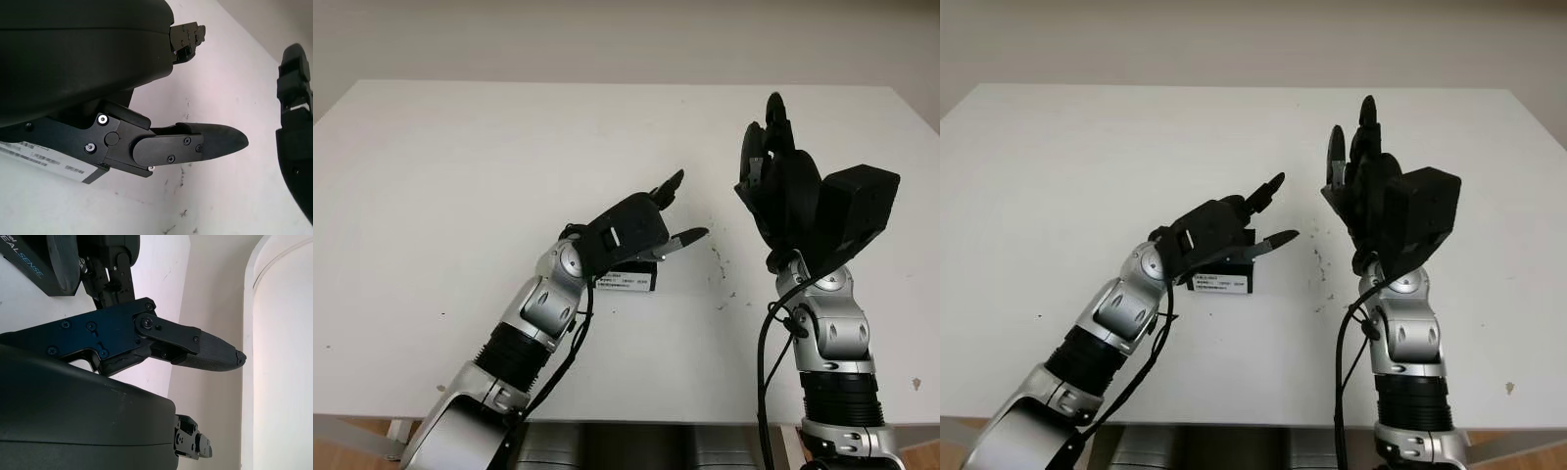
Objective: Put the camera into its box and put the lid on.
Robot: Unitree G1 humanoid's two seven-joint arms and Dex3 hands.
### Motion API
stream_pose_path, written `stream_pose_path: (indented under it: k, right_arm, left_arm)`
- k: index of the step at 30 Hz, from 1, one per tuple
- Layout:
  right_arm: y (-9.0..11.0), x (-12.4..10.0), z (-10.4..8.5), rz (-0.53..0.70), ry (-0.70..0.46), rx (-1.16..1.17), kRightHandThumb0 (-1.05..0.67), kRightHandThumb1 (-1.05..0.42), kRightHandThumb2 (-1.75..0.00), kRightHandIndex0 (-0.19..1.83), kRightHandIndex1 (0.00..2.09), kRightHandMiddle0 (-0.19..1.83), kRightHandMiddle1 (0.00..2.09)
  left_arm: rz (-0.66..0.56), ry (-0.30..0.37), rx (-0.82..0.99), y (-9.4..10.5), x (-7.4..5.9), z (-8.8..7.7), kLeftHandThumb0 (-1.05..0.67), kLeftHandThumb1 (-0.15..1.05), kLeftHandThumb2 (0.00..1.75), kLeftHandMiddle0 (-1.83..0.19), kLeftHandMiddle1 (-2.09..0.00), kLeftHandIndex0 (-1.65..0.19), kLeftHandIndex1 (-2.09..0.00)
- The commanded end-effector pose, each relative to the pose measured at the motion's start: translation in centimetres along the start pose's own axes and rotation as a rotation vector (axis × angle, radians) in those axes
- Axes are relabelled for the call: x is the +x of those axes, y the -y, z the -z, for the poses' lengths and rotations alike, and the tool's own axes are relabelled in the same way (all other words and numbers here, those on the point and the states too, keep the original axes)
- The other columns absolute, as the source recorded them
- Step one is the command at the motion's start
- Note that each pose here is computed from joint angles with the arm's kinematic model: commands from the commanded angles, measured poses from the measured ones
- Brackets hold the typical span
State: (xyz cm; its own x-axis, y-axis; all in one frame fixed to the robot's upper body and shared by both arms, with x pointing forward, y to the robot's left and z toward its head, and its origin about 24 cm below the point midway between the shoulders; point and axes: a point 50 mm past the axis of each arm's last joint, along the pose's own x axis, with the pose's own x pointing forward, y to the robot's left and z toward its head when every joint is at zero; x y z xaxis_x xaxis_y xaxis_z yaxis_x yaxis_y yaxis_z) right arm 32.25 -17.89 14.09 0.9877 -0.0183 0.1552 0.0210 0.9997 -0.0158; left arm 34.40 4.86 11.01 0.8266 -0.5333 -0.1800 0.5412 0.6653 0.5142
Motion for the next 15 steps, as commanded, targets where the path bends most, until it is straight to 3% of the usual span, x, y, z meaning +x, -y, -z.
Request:
stream_pose_path:
  k: [1,8,15]
  right_arm:
    - [0.1,0.0,-0.5,-0.002,0.021,-0.005,-0.71,-1.05,-0.68,-0.19,0.00,-0.19,0.00]
    - [0.0,0.0,-0.5,-0.002,0.022,-0.012,-0.70,-1.05,-0.69,-0.19,0.00,-0.19,0.00]
    - [0.1,-0.1,-0.6,-0.017,0.030,-0.018,-0.72,-1.05,-0.69,-0.19,0.00,-0.19,0.00]
  left_arm:
    - [0.017,-0.068,-0.050,1.0,-0.2,2.3,-0.75,1.05,0.49,0.19,0.00,0.19,0.00]
    - [-0.025,-0.004,-0.138,0.5,-0.4,2.4,-0.71,1.05,0.50,0.19,0.00,0.19,0.00]
    - [-0.193,0.161,-0.216,-3.5,-1.6,0.6,-0.71,1.05,0.53,0.19,0.00,0.19,0.00]
